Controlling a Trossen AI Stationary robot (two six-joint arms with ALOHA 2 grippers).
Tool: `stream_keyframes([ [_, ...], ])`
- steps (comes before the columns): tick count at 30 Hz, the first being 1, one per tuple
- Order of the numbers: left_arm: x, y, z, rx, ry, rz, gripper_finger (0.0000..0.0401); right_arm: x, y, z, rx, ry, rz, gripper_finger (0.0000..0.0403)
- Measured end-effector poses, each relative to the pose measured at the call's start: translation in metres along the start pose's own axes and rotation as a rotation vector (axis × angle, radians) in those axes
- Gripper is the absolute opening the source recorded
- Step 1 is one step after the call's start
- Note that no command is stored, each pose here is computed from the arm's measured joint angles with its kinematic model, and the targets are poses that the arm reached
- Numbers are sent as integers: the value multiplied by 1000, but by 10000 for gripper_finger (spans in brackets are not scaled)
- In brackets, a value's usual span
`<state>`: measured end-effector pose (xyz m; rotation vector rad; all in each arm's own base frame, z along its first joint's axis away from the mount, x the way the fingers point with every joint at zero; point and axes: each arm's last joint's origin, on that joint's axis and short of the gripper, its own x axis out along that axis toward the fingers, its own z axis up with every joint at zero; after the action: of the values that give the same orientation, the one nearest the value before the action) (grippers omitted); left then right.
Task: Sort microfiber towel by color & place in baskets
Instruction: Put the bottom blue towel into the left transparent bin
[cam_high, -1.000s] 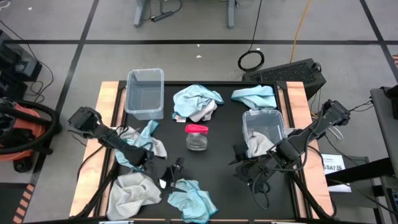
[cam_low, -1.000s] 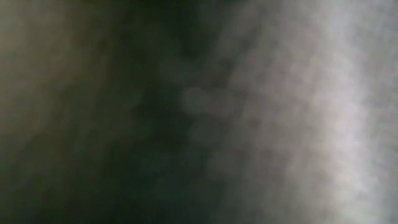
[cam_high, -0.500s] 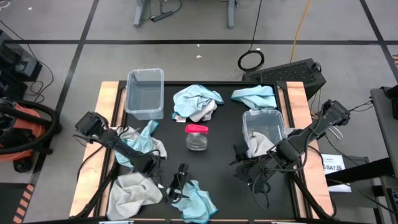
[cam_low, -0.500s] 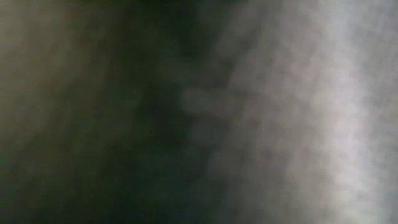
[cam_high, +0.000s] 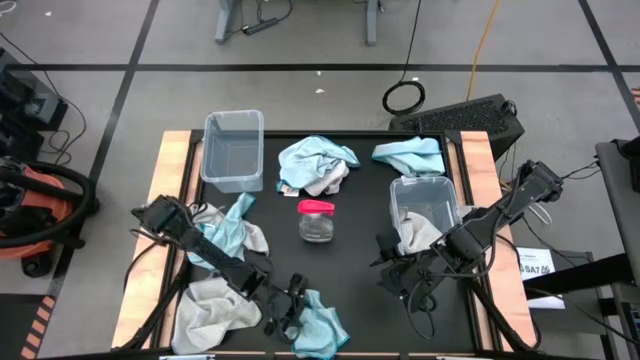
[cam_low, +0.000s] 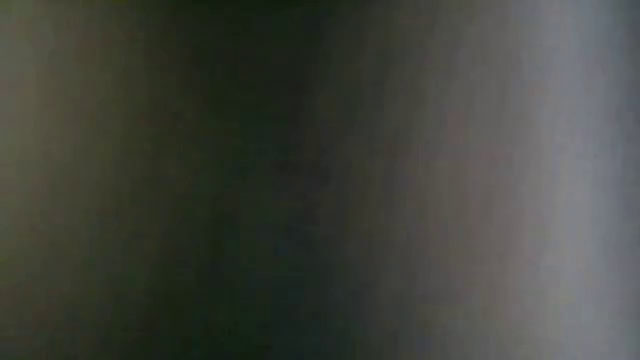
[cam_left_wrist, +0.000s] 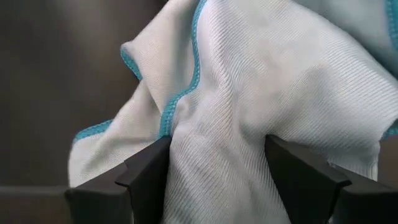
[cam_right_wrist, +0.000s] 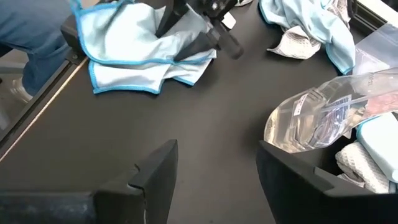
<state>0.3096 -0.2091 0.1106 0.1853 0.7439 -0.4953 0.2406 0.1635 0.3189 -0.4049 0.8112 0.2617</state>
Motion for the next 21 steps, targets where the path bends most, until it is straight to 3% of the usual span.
stream_keyframes([
  [9, 14, 2, 7, 15, 32, 0, 241, -1, 2, 0, 14, -1, 3, 208],
  [13, 14, 6, 6, 15, 40, -6, 179, -1, 4, 0, 13, -3, 10, 208],
  [19, 13, 8, 5, 70, 61, -26, 31, -3, 8, 0, 9, -6, 15, 208],
  [21, 11, 9, 6, 89, 61, -27, 18, -3, 9, 0, 11, -7, 18, 208],
])
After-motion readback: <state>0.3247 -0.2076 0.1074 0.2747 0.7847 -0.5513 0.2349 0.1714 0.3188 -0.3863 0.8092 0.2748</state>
